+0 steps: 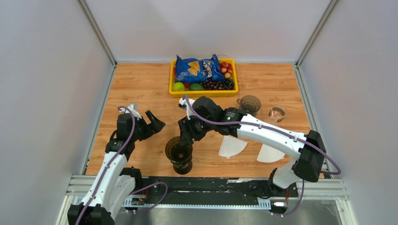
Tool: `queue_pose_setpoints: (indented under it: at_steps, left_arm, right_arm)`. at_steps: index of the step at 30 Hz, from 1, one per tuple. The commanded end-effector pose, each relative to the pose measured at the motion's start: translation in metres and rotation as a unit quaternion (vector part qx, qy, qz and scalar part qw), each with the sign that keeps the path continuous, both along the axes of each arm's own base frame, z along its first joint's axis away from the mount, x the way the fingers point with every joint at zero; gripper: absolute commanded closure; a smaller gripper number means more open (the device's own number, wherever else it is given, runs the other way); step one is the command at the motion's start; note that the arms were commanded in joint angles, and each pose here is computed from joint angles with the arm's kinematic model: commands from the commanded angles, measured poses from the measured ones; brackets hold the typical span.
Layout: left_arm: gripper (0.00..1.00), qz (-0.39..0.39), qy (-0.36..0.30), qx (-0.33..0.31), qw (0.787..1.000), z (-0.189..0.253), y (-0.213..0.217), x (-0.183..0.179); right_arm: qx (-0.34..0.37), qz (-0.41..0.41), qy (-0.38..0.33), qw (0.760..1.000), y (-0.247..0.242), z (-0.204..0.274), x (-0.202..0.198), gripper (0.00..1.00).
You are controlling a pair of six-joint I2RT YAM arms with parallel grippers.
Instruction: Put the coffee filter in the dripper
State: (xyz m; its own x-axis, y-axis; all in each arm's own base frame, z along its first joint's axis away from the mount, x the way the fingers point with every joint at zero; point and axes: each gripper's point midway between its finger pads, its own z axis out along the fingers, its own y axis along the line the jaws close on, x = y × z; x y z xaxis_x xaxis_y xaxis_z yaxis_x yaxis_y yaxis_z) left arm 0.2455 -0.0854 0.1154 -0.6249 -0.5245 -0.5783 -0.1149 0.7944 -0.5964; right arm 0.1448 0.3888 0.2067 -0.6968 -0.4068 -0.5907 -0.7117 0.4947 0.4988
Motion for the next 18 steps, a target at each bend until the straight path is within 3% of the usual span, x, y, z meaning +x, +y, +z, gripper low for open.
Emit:
queue_pose_setpoints:
  at_steps: [1, 3, 5, 6, 10, 18]
  left_arm:
    - [0.00, 0.002, -0.008, -0.001, 1.000, 0.004, 0.000, 0.003]
    - [0.00, 0.002, -0.008, -0.002, 1.000, 0.004, 0.000, 0.003]
    - [0.00, 0.001, -0.008, -0.002, 1.000, 0.004, 0.000, 0.003]
    - [0.00, 0.002, -0.007, -0.002, 1.000, 0.003, 0.000, 0.003]
    - [0.00, 0.002, -0.009, -0.002, 1.000, 0.004, 0.000, 0.003]
    - [0.00, -0.002, -0.007, -0.004, 1.000, 0.002, -0.002, 0.003]
  right_arm:
    - [0.046, -0.020, -0.047, 0.998, 0.006, 0.043, 0.012, 0.37]
    - [0.051, -0.037, -0.064, 0.996, 0.003, 0.052, 0.018, 0.24]
    - [0.056, -0.058, -0.082, 0.993, -0.003, 0.061, 0.025, 0.03]
    - [0.056, -0.072, -0.095, 0.991, -0.007, 0.065, 0.029, 0.01]
    - [0.062, -0.138, -0.125, 0.981, -0.031, 0.080, 0.044, 0.00]
    - [0.026, -0.349, -0.152, 0.924, -0.122, 0.054, 0.080, 0.00]
